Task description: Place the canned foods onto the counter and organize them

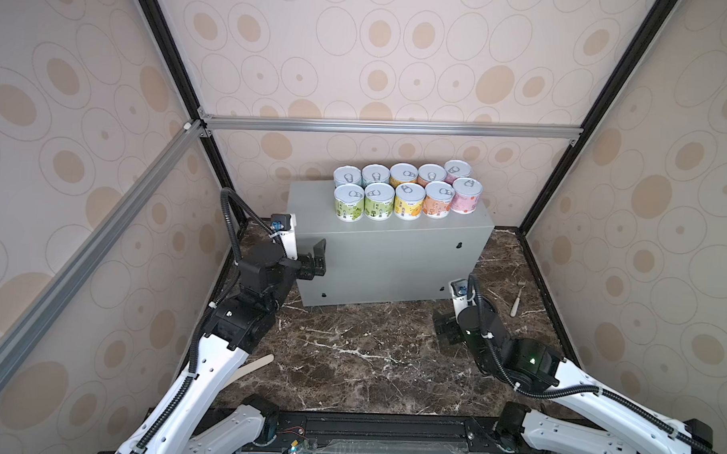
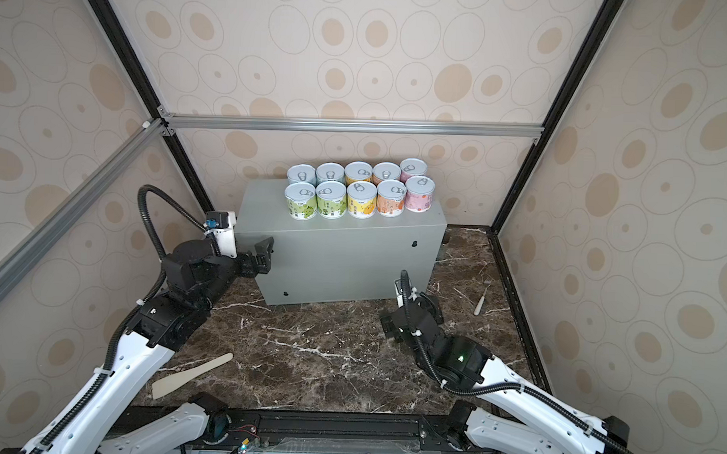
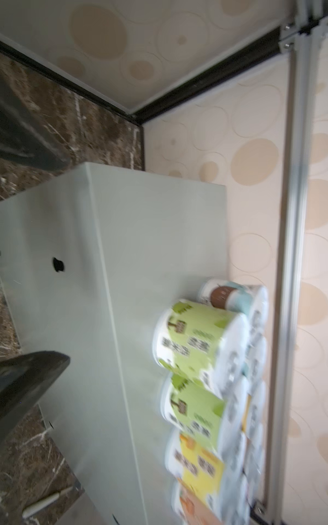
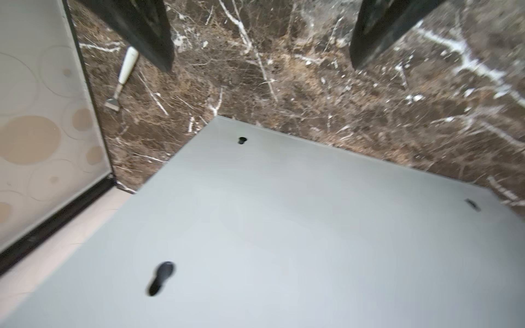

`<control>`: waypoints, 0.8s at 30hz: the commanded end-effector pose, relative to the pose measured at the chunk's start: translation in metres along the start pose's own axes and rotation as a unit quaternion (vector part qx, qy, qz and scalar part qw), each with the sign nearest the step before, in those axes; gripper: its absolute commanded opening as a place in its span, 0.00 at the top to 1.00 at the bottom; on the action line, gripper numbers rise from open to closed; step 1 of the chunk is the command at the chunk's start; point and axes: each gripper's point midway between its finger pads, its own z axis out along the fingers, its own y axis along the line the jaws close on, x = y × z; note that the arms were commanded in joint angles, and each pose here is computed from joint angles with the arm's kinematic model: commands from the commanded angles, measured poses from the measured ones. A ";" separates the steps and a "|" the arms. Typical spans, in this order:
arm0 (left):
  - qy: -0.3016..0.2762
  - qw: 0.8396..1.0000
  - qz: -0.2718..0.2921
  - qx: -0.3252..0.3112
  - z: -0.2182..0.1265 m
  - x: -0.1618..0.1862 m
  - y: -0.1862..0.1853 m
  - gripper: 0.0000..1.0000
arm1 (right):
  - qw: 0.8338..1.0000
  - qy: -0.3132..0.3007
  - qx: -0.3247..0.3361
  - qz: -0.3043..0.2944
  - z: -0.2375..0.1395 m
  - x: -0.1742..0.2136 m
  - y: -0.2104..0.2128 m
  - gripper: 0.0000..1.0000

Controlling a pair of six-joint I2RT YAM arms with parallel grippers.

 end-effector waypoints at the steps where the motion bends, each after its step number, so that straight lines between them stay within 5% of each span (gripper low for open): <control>1: -0.011 0.996 -0.043 -0.071 -0.002 0.022 0.031 0.01 | 0.992 -0.055 0.088 0.077 -0.001 -0.006 -0.044 0.01; 5: -0.003 0.989 -0.064 -0.136 0.001 0.065 0.059 0.01 | 0.979 -0.069 0.148 0.118 0.004 0.009 -0.076 0.01; 11: -0.029 0.981 -0.062 -0.183 0.008 0.109 0.087 0.01 | 0.962 -0.062 0.248 0.095 0.024 0.035 -0.105 0.01; 24: -0.036 0.967 -0.006 -0.254 0.035 0.137 0.148 0.01 | 0.925 -0.009 0.371 0.080 0.079 0.072 -0.144 0.00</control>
